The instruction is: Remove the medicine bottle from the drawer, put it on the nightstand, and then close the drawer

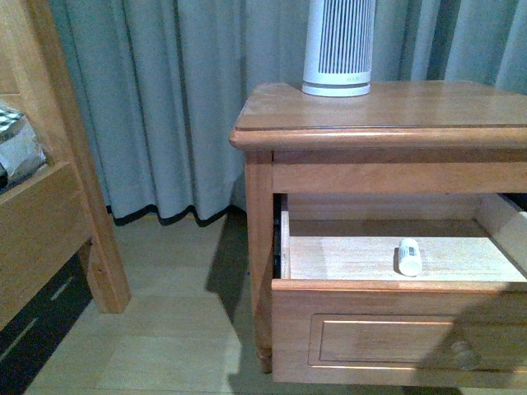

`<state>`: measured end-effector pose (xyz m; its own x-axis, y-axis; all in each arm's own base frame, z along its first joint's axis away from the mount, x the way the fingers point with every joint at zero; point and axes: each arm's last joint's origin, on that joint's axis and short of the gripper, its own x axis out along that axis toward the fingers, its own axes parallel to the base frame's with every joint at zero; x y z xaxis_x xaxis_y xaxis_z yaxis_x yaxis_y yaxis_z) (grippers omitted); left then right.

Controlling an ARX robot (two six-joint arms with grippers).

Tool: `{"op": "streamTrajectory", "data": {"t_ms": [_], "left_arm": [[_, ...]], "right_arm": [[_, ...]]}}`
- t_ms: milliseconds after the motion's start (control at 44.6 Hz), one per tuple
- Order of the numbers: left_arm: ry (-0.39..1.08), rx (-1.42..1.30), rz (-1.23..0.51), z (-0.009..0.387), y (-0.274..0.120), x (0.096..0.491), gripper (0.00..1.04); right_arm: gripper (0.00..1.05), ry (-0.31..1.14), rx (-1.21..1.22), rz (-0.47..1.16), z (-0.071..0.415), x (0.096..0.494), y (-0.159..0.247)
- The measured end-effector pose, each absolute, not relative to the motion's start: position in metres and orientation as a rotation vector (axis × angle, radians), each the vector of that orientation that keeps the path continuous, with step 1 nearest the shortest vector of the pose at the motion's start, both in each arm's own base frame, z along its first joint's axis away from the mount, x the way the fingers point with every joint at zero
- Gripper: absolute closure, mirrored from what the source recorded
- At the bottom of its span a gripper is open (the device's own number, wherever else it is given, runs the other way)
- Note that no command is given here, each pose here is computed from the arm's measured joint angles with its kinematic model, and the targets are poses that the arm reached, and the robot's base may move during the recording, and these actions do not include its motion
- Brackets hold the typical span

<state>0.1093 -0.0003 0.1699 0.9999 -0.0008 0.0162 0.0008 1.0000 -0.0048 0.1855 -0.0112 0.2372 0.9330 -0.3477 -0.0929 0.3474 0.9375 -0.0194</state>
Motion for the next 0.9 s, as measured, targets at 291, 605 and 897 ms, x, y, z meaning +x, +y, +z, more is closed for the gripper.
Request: {"op": "streamTrajectory", "data": {"t_ms": [291,605,897], "left_arm": [[-0.016,-0.005,-0.001,0.170,0.000,0.109,0.07],[-0.016,-0.005,-0.001,0.170,0.000,0.109,0.07],[-0.017,-0.005,-0.001,0.170,0.000,0.109,0.07]], "right_arm": [[0.07,0.439,-0.027,-0.270,0.228,0.295,-0.005],[0.07,0.566,-0.042,-0.208,0.193,0.377,0.021],[0.07,0.694,-0.058,-0.199,0.136,0.410,0.032]]}}
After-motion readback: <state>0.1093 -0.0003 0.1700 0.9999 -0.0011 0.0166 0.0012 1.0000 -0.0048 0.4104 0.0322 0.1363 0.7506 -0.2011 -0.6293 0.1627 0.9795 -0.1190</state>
